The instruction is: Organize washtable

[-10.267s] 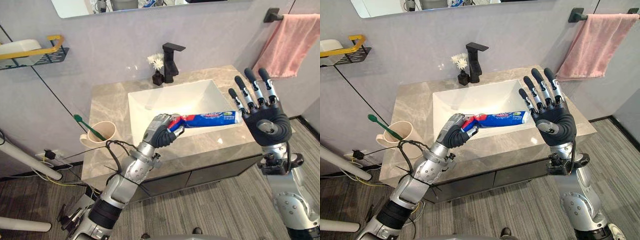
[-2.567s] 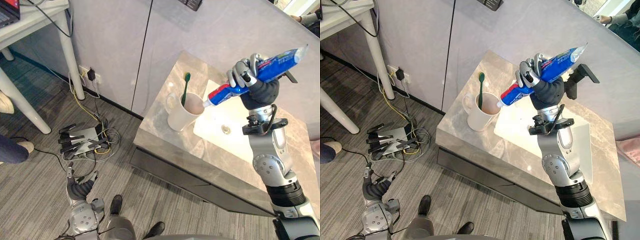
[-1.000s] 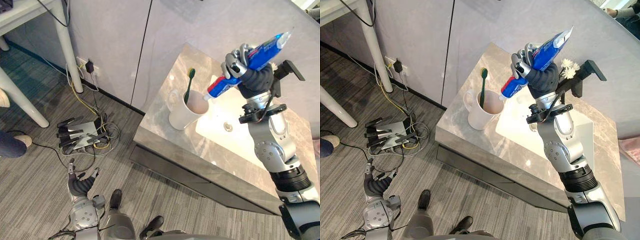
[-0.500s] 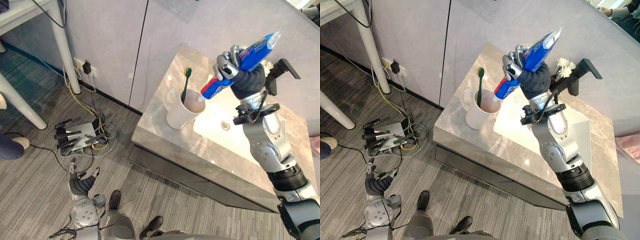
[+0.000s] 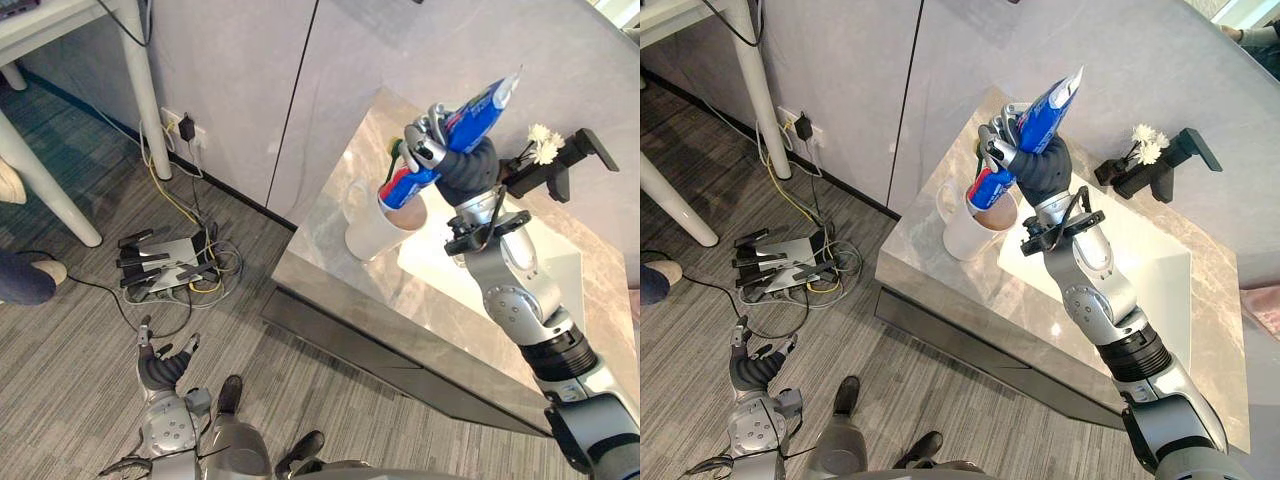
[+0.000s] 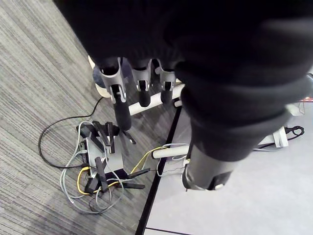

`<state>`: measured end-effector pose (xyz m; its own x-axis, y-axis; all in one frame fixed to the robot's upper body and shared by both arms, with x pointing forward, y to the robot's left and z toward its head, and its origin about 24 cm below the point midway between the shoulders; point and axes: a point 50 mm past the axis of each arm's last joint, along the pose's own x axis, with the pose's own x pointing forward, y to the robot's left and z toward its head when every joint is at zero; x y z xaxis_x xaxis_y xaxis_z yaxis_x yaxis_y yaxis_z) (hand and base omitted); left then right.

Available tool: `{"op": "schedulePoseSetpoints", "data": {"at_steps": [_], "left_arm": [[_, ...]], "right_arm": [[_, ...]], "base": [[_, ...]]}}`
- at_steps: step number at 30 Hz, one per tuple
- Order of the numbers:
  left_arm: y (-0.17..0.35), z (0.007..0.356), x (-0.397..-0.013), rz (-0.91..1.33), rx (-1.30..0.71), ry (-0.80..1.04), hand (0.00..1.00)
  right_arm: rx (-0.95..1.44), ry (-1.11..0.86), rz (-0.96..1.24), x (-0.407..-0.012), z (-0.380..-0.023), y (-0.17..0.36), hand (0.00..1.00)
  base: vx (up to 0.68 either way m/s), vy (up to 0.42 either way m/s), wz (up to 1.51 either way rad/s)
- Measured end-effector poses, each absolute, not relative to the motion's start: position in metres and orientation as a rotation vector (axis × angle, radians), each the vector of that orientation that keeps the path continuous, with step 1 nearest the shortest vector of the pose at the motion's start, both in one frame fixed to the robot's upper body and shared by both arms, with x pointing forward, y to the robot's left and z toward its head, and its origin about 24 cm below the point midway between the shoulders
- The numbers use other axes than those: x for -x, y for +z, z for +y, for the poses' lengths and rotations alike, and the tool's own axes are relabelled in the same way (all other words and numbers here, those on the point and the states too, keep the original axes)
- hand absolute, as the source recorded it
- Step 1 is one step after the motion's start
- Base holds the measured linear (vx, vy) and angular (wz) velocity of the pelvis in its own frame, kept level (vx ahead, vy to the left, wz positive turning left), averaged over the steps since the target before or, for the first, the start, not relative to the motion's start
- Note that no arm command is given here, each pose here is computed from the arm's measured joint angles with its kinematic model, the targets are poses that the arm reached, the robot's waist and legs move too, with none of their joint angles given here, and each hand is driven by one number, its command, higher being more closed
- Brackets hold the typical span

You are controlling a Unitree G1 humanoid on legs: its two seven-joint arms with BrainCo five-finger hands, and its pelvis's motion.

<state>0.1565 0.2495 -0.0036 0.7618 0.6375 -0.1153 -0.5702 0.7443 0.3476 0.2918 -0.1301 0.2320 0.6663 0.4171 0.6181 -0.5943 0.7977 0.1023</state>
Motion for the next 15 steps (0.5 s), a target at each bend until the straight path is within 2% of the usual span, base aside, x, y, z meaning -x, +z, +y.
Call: {"op": "schedulePoseSetpoints", "data": {"at_steps": [3,4,15], "left_arm": [[-0.0036,0.2495,-0.1565,0.233,-0.301,0.668,0.00],[-0.0036,0.2495,-0.1565,0.233,-0.300,0.668,0.00],[-0.0063,0.2485,-0.1582,0.242,-0.291,0.656,0.00]], "right_arm": [[-0.308,0.585,-0.605,-0.2922,-0.1287,0.2302,1.00],[-0.307,0.586,-0.602,-0.2924,-0.1283,0.2296,0.00],[-0.304,0.586,-0.596,-0.2926,-0.1277,0.2279,0.00]], "base": [[0.00,0.000,0.00],[0.00,0.000,0.00],[0.00,0.000,-0.01]]}}
